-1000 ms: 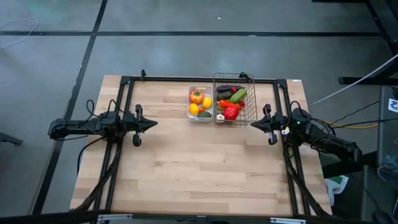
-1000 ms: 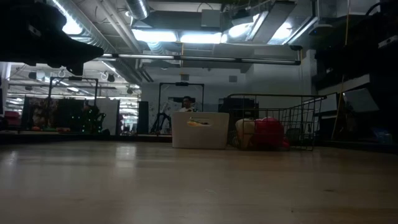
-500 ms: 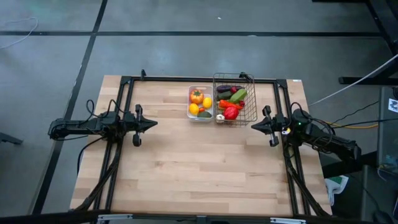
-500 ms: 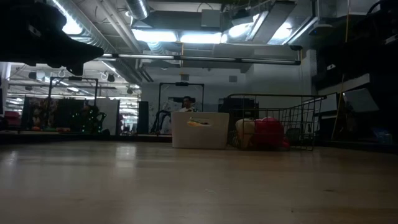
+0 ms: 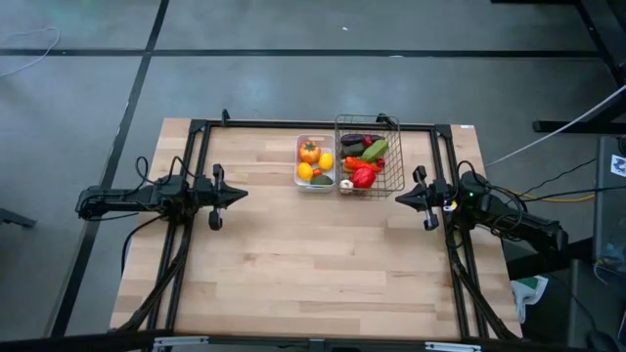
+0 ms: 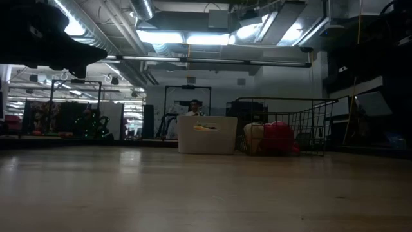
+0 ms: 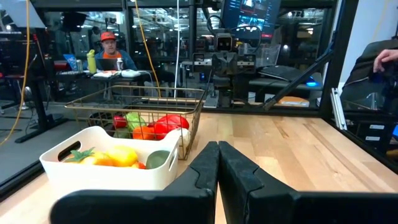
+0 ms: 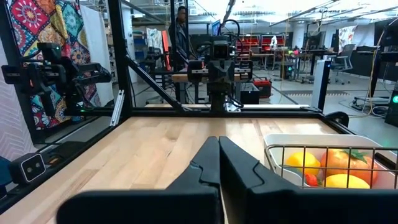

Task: Sort produce into baskets
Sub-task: Return to Home Position

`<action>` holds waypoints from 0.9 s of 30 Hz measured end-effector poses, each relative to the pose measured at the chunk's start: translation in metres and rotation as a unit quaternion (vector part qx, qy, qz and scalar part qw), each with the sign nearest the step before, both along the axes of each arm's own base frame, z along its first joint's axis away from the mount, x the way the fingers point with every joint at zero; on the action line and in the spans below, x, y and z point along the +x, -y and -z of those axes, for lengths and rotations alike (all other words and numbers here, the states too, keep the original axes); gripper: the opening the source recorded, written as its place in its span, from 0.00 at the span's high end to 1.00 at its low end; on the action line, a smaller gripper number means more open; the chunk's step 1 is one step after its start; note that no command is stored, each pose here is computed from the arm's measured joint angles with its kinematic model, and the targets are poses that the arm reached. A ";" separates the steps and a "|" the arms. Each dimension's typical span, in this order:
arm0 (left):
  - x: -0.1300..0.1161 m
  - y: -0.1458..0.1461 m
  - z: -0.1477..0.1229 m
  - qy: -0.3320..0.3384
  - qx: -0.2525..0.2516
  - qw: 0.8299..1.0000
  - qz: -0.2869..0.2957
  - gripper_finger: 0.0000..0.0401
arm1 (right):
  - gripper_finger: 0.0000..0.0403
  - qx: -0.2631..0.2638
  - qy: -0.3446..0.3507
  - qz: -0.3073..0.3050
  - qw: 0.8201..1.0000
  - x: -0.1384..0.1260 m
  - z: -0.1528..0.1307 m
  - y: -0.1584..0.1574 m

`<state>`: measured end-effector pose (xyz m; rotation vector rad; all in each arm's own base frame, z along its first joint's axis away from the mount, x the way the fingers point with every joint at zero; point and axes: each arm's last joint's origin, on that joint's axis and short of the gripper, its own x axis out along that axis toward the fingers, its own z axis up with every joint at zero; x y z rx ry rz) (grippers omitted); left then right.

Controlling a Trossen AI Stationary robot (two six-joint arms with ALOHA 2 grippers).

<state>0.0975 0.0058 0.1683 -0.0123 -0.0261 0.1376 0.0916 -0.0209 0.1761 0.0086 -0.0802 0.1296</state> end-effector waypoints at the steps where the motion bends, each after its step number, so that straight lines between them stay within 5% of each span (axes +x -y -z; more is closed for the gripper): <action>1: 0.000 0.000 0.000 0.000 0.000 1.000 0.000 0.99 | 0.99 0.000 0.000 0.000 1.000 0.000 0.000 0.000; 18: 0.000 0.000 0.000 0.000 0.000 1.000 0.000 0.99 | 0.99 0.004 0.000 0.003 1.000 0.000 0.000 0.000; 27: 0.000 0.000 0.000 0.000 0.000 1.000 0.000 0.99 | 0.99 0.048 -0.025 0.136 0.989 0.004 0.005 -0.005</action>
